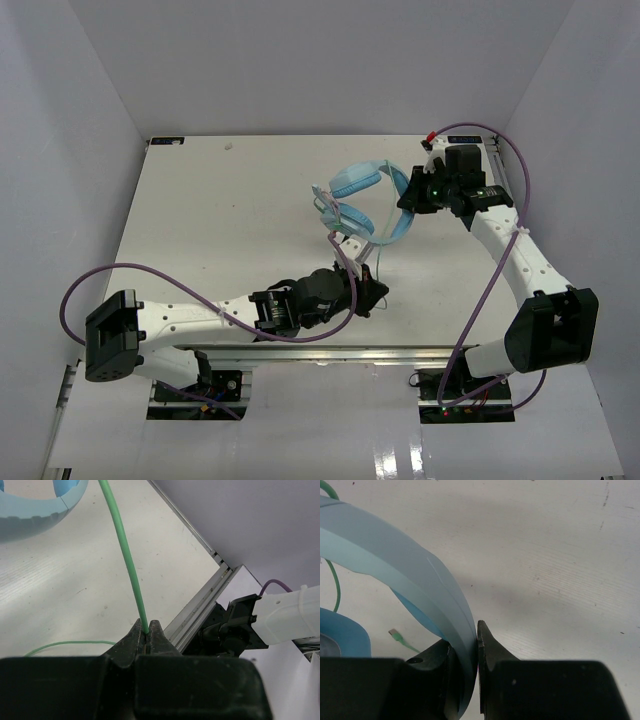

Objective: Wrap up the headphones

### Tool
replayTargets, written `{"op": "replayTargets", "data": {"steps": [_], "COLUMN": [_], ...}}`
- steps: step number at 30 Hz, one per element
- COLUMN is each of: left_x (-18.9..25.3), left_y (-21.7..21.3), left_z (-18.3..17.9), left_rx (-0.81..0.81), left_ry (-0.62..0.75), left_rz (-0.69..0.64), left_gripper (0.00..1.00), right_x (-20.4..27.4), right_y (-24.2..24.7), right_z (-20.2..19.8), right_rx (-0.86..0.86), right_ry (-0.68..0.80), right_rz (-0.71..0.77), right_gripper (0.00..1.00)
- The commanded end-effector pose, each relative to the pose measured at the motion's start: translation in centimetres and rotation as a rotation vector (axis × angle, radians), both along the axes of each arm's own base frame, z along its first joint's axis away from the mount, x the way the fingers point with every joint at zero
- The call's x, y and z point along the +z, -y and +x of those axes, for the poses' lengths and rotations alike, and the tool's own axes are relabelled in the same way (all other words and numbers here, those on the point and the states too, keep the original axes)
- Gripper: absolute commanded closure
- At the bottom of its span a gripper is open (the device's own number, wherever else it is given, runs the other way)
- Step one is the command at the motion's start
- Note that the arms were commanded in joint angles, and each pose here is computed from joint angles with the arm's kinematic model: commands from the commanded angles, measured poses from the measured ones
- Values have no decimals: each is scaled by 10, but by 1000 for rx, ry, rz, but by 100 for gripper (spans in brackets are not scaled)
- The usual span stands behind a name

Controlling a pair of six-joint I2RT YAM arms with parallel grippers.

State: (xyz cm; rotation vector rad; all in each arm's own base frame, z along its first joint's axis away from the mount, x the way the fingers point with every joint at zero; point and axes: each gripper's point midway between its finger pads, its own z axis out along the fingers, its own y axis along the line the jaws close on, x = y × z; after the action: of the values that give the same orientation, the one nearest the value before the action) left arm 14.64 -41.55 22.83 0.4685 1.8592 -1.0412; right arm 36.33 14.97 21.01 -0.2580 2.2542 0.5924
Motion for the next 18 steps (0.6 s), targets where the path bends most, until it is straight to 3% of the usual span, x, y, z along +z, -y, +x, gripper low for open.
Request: {"op": "replayTargets", "data": {"steps": [1,18], "left_x": [2,-12], "left_y": [-9,-43], "left_z": [4,20], "left_rx": [35,134], "left_ry": [23,102], "left_rz": [21,83], "left_gripper": [100,100], "right_x": [53,103], "right_y": [-22,-27], "right_z": [-5,-24], "right_rx": [67,161], "right_ry": [63,74], "right_rz": [163,328], "right_gripper": [92,92]}}
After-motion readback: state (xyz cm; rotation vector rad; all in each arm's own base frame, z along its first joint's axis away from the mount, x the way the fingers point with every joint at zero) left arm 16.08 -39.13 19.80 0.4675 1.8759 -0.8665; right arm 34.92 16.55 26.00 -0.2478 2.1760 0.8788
